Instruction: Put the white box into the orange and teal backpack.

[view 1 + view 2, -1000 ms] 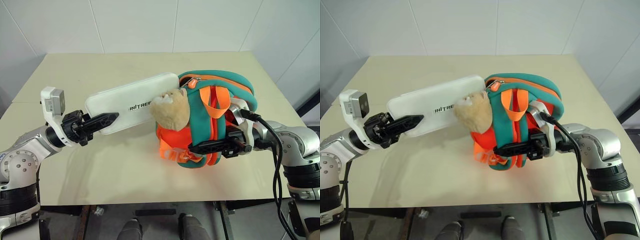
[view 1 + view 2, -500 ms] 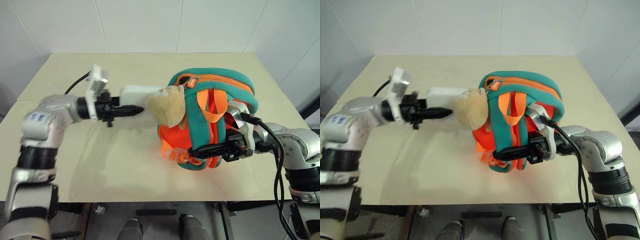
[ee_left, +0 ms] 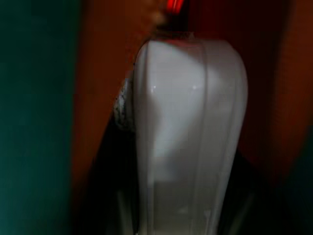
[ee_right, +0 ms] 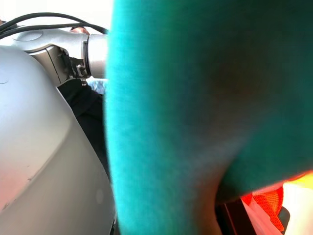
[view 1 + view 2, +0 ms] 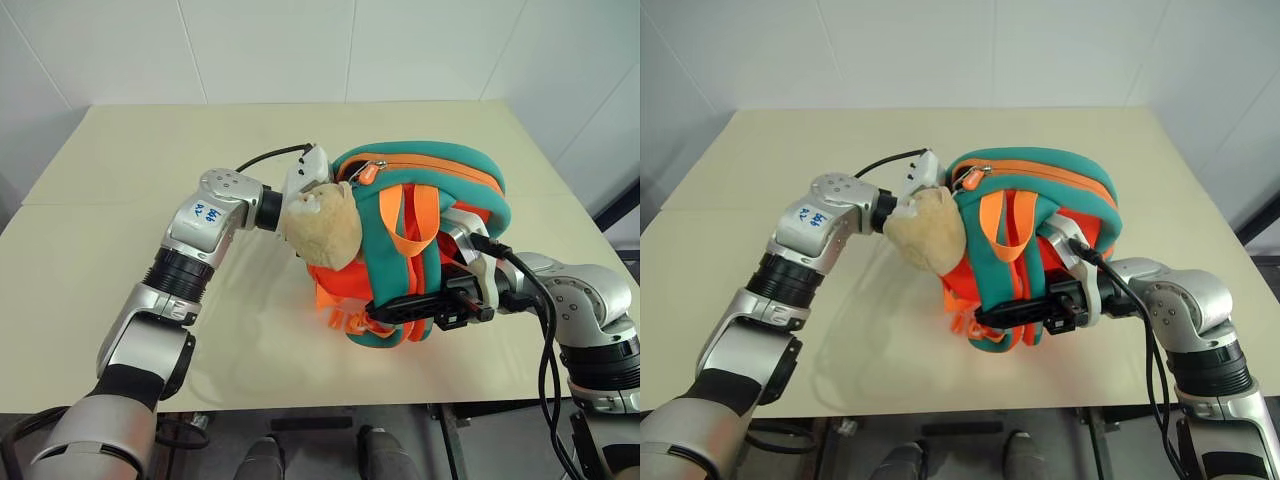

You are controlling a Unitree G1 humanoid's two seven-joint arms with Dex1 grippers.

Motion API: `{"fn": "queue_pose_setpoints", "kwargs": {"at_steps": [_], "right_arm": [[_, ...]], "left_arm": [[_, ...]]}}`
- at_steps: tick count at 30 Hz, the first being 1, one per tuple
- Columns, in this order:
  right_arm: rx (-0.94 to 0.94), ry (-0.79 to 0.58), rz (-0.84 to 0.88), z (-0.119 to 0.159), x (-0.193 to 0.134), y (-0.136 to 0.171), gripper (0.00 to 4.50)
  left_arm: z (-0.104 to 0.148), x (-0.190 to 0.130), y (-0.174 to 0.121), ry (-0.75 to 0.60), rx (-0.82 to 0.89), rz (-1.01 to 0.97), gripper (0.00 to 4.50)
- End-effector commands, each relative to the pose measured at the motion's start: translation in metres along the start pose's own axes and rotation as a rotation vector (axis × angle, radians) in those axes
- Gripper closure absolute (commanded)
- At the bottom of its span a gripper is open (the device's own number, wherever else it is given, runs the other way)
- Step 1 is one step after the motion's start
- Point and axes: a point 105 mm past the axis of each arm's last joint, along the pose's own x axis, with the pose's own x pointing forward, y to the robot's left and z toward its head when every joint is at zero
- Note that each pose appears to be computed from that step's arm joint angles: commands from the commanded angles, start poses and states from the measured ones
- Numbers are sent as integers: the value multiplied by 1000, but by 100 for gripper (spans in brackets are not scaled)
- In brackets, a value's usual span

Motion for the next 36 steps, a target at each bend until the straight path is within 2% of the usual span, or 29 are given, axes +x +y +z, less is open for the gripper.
{"fn": "queue_pose_setpoints", "kwargs": {"at_steps": [1, 7, 11, 17, 22, 28, 36], "right_arm": [[-42, -13, 20, 6, 3, 8, 450], [-39, -14, 5, 4, 2, 6, 450], [-41, -14, -2, 4, 3, 2, 450], [-45, -12, -12, 3, 3, -3, 450], [-45, -8, -14, 2, 3, -7, 450], [-44, -1, -12, 0, 5, -10, 450], [-47, 2, -5, 1, 7, -13, 450]], "left_arm": [[9, -7, 6, -84, -29, 46, 282], [14, -31, 8, -114, 13, 111, 110], [26, -58, 4, -114, 116, 169, 3], [38, -99, -19, -132, 181, 177, 3], [43, -121, -43, -142, 161, 153, 3], [42, -129, -66, -146, 144, 128, 3], [41, -108, -64, -198, 152, 130, 3]]}}
